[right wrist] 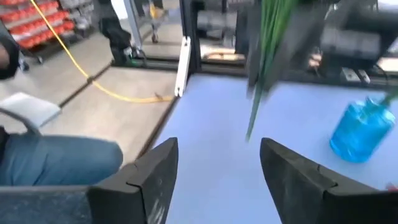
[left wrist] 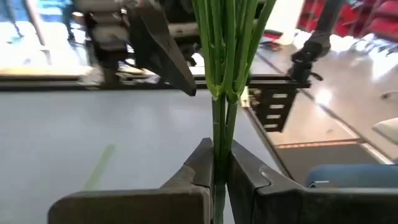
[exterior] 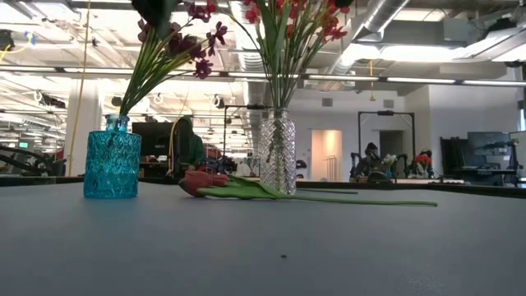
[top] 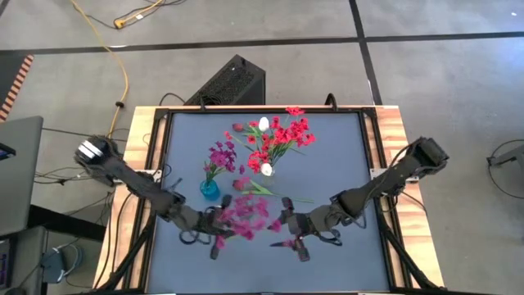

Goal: Sort flowers into vase by color
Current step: Put the violet flowers into the blue vase

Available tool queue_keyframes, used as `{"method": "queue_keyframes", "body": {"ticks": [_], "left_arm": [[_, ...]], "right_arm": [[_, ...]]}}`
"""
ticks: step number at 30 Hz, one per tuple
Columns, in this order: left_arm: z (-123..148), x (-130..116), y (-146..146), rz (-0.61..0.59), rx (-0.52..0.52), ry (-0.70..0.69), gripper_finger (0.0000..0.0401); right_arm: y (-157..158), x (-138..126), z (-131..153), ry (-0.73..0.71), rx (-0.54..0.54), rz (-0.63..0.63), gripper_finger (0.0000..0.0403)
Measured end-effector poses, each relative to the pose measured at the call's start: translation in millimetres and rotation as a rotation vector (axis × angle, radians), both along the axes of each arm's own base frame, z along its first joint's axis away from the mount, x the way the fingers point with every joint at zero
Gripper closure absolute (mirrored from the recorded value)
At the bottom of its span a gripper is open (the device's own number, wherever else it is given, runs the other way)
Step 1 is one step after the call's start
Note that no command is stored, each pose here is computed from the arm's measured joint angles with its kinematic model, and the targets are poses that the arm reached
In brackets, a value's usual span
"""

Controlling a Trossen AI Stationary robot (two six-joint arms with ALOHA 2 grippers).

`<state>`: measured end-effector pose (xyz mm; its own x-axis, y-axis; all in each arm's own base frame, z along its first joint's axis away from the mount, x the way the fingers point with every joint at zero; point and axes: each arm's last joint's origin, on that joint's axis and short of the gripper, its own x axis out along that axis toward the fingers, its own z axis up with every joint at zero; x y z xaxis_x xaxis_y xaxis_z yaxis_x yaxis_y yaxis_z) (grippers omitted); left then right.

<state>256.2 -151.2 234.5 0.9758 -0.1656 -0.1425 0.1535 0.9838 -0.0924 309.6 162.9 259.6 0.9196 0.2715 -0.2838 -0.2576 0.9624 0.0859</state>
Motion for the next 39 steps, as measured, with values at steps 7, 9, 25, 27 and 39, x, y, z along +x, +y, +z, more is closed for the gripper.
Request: {"method": "queue_keyframes", "body": {"ticks": [7,9,25,27,39], "left_arm": [[44.0,-55.0,11.7,0.240,0.059,-0.020,0.0398],[47.1,-67.6,18.1,0.357,0.040,-0.030,0.0398],[30.7,-129.0,64.5,0.588,-0.142,-0.076,0.0394],[22.4,-133.0,68.8,0.613,-0.140,-0.074,0.0394],[-23.5,-148.9,85.8,0.743,-0.233,-0.113,0.0392]], "right_arm": [[-2.6,-11.2,-1.4,0.110,-0.025,-0.005,0.0153],[-1.1,-8.9,-6.8,0.124,-0.033,-0.005,0.0154],[4.8,4.4,-43.7,0.227,-0.065,-0.021,0.0155],[3.3,5.4,-43.3,0.221,-0.068,-0.025,0.0155],[-3.1,8.5,-43.5,0.219,-0.085,-0.038,0.0155]]}}
